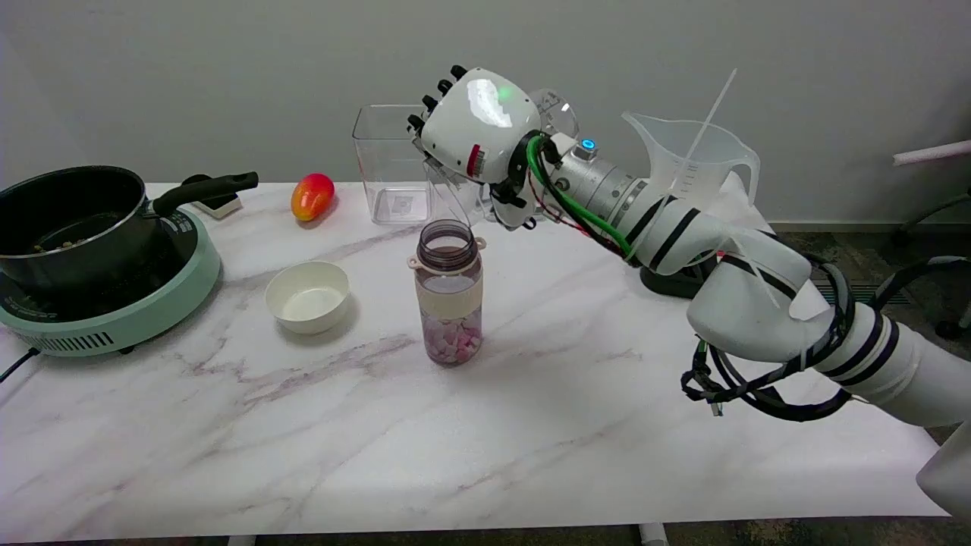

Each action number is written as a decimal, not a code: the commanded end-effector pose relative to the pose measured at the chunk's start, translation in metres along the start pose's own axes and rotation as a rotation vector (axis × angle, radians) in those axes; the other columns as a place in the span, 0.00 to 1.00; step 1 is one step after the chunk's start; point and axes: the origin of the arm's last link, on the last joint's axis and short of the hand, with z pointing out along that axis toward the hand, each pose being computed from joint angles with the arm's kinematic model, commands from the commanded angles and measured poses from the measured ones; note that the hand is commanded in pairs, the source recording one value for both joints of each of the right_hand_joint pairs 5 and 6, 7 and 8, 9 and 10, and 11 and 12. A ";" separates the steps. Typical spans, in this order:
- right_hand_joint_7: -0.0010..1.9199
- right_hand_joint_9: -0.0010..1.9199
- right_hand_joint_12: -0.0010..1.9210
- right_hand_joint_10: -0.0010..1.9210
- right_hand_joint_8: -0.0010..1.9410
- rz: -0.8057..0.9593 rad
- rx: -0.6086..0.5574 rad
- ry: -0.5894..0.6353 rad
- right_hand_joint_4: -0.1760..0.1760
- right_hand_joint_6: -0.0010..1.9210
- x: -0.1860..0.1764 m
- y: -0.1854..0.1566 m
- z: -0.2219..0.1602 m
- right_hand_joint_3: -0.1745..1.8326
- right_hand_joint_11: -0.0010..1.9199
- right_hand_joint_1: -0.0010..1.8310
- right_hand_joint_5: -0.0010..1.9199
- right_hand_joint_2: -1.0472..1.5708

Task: Place the measuring cup onto the table.

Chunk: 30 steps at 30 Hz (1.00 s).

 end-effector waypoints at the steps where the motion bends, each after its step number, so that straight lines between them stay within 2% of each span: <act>1: 0.76 0.71 0.60 0.71 0.75 -0.006 -0.002 0.007 0.50 0.77 -0.001 0.000 -0.002 0.51 0.60 0.83 0.77 0.70; 4: 0.76 0.71 0.60 0.71 0.75 0.071 -0.086 0.062 0.50 0.78 0.001 0.021 -0.012 0.51 0.61 0.83 0.78 0.70; 6: 0.76 0.71 0.61 0.71 0.75 0.165 -0.186 0.103 0.50 0.78 0.000 0.042 -0.025 0.52 0.61 0.83 0.78 0.70; 8: 0.76 0.70 0.60 0.70 0.75 0.347 -0.331 0.156 0.50 0.78 -0.008 0.066 -0.048 0.53 0.61 0.83 0.78 0.69; 11: 0.76 0.70 0.60 0.70 0.75 0.626 -0.502 0.166 0.50 0.78 -0.037 0.077 -0.084 0.55 0.60 0.84 0.78 0.68; 14: 0.77 0.72 0.61 0.72 0.76 0.781 -0.642 0.207 0.50 0.80 -0.061 0.082 -0.114 0.51 0.62 0.83 0.80 0.71; 18: 0.78 0.73 0.63 0.73 0.77 1.055 -0.793 0.352 0.50 0.81 -0.091 0.086 -0.146 0.46 0.63 0.82 0.81 0.75; 20: 0.78 0.74 0.63 0.74 0.77 1.147 -0.836 0.408 0.50 0.81 -0.103 0.084 -0.155 0.45 0.63 0.82 0.81 0.76; 26: 0.79 0.74 0.64 0.74 0.78 1.337 -0.939 0.439 0.50 0.82 -0.152 0.061 -0.177 0.42 0.64 0.81 0.82 0.78; 30: 0.78 0.73 0.64 0.73 0.78 1.462 -0.948 0.446 0.50 0.82 -0.175 0.053 -0.183 0.41 0.64 0.79 0.82 0.79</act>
